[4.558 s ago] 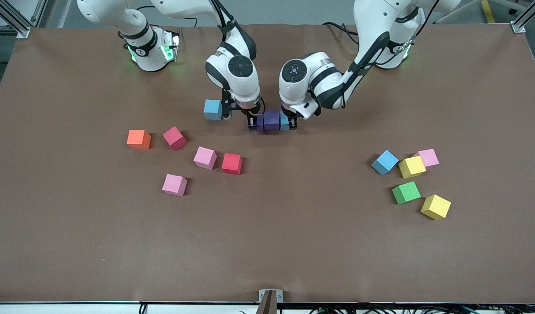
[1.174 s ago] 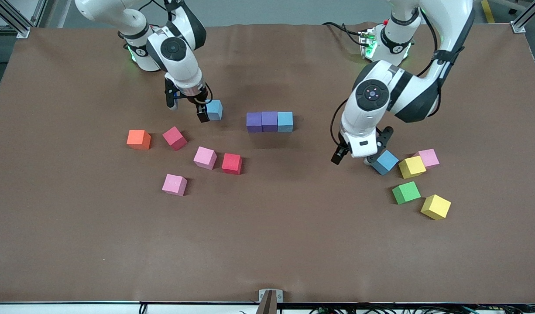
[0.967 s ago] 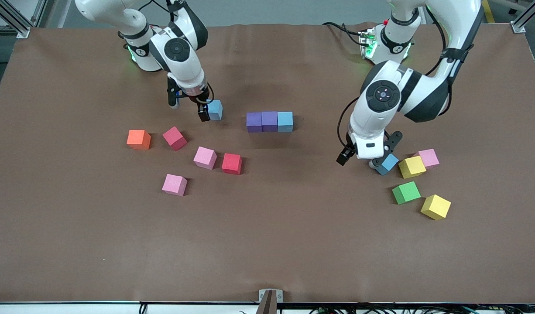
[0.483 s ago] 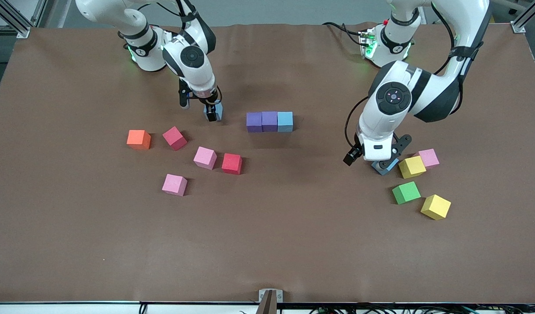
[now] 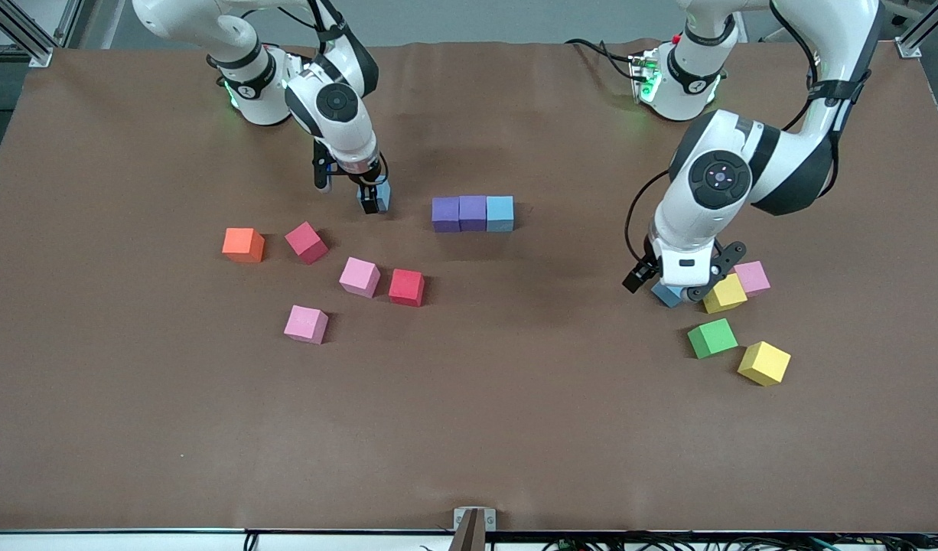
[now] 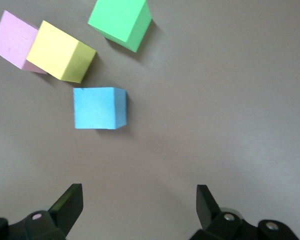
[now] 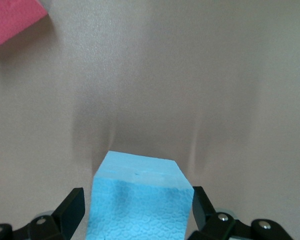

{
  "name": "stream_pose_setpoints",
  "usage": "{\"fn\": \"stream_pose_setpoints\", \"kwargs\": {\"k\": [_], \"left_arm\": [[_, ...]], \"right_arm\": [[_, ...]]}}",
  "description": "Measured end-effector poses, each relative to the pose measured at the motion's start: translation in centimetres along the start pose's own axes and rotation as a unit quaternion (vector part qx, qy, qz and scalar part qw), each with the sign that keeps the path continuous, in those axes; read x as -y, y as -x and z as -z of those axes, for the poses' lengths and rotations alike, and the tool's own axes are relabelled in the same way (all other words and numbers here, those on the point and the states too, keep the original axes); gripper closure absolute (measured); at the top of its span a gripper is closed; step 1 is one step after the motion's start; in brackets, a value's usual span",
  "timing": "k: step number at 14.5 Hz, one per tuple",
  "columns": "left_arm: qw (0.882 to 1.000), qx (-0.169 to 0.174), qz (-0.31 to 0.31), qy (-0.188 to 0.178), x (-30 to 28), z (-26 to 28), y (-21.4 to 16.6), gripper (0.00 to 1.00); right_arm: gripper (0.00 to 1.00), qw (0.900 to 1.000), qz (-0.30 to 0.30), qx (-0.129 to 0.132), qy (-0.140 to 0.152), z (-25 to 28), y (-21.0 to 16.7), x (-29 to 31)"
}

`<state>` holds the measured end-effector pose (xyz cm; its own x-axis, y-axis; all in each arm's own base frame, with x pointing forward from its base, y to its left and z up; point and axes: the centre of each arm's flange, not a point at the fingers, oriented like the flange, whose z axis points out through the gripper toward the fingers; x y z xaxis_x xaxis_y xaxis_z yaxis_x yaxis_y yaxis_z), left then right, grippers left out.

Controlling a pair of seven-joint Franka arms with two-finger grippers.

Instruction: Arrange 11 blocks into digit 3

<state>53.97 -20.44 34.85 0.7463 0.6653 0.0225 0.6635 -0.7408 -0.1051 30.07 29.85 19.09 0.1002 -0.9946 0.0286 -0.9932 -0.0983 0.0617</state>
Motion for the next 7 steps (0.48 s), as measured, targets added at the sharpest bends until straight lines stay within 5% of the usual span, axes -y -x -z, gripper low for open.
{"fn": "stream_pose_setpoints", "kwargs": {"k": [3, 6, 7], "left_arm": [[0.999, 0.002, -0.035, -0.006, 1.9, -1.3, -1.0, 0.00], [0.998, -0.001, -0.059, 0.003, 4.1, -3.4, -2.2, 0.00], [0.998, -0.004, -0.065, 0.009, 4.9, -4.1, -2.5, 0.00]], "right_arm": [[0.10, 1.000, -0.015, 0.001, 0.000, 0.0, -0.6, 0.5], [0.41, 1.000, -0.018, 0.002, -0.002, 0.2, -0.5, 0.7], [0.43, 1.000, -0.018, 0.004, -0.004, 0.4, -0.3, 0.9]]}}
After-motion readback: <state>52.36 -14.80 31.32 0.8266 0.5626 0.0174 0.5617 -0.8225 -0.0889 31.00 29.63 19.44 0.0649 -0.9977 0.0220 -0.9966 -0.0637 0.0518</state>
